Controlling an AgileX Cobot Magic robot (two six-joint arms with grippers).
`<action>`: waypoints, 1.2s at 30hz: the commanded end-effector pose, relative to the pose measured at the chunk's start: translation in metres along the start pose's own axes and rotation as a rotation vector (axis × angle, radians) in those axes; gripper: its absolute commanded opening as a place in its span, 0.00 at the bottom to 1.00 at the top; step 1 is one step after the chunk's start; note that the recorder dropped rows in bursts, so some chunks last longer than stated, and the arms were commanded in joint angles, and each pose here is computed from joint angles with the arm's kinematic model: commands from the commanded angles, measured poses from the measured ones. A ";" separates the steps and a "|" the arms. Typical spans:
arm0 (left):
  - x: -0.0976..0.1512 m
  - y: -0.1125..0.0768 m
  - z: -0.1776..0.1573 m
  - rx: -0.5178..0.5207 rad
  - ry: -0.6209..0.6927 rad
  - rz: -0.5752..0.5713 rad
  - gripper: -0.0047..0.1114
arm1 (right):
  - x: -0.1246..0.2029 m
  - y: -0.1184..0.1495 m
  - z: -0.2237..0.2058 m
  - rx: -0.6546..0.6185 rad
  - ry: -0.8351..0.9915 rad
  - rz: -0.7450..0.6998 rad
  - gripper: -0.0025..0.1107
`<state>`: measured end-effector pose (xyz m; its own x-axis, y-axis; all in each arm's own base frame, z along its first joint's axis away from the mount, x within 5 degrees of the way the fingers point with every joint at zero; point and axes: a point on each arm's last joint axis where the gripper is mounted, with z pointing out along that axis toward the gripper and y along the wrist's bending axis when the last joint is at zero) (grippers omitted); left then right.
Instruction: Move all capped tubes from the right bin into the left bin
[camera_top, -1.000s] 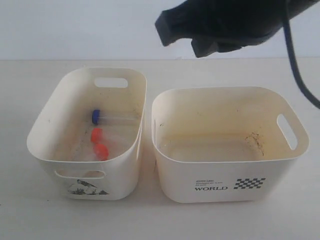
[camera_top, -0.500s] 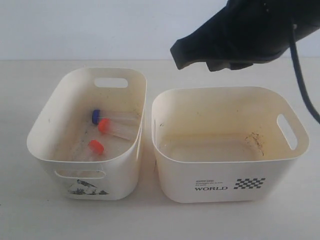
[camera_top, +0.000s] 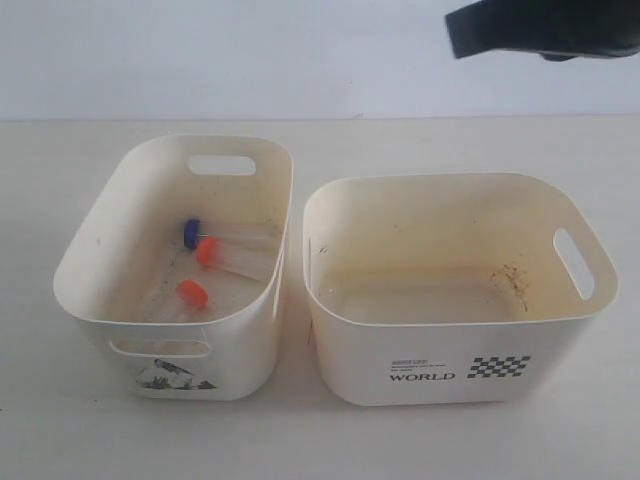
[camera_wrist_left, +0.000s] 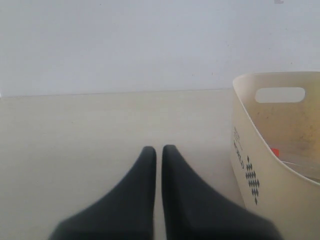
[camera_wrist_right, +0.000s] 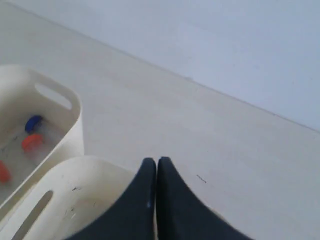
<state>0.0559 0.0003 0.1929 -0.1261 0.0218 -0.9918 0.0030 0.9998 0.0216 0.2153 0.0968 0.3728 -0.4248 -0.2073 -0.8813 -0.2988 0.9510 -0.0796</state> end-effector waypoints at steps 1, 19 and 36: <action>-0.001 0.000 0.000 -0.001 -0.005 -0.007 0.08 | 0.024 -0.025 -0.013 0.040 -0.085 0.110 0.02; -0.001 0.000 0.000 -0.001 -0.005 -0.007 0.08 | 0.177 -0.043 -0.083 0.251 -0.444 0.225 0.02; -0.001 0.000 0.000 -0.001 -0.005 -0.007 0.08 | 0.234 -0.035 -0.063 0.236 -0.349 0.273 0.02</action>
<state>0.0559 0.0003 0.1929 -0.1261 0.0218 -0.9918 0.0030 0.9998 0.0216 0.0756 0.0009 0.2049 -0.1463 0.0879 -0.9853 -0.0006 0.9960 0.0890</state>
